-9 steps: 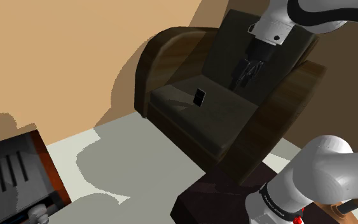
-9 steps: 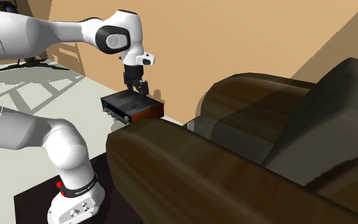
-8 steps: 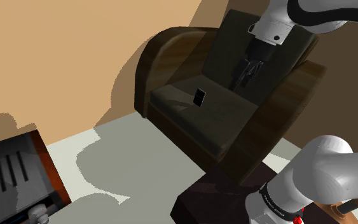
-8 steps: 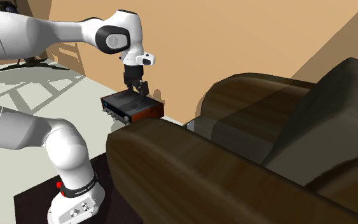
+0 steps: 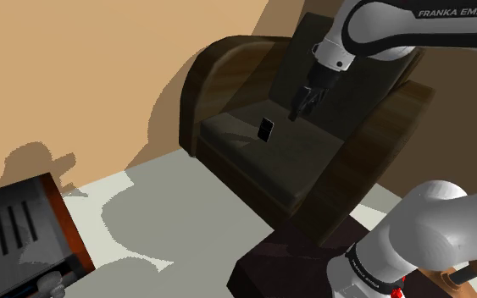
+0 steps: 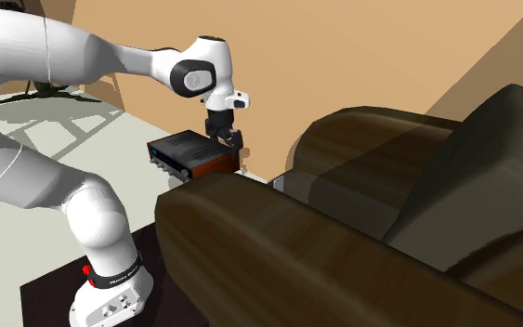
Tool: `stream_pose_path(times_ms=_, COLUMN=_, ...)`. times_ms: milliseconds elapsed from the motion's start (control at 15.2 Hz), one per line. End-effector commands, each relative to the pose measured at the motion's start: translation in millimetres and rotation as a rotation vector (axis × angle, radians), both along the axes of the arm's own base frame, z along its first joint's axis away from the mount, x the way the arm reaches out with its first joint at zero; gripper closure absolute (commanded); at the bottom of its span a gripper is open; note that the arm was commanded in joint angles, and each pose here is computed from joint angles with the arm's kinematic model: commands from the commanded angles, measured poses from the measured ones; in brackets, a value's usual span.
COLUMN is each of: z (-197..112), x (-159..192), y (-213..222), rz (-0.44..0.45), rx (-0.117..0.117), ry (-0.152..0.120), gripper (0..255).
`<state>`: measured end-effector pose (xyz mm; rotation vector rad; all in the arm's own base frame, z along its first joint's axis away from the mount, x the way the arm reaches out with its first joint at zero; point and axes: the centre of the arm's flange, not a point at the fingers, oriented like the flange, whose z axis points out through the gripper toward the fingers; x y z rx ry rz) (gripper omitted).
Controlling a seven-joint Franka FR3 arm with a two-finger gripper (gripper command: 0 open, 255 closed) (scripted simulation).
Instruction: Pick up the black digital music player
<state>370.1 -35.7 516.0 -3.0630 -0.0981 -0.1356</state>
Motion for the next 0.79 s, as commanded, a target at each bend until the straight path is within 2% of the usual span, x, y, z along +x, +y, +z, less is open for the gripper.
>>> stream_pose_path(times_ms=0, z=-17.1, x=19.4, y=-12.1, rz=0.004, rx=-0.014, ry=-0.016, gripper=0)
stream_pose_path(times_ms=726, z=-82.6, x=118.6, y=-70.1, rz=0.020, rx=-0.084, ry=-0.093, gripper=0)
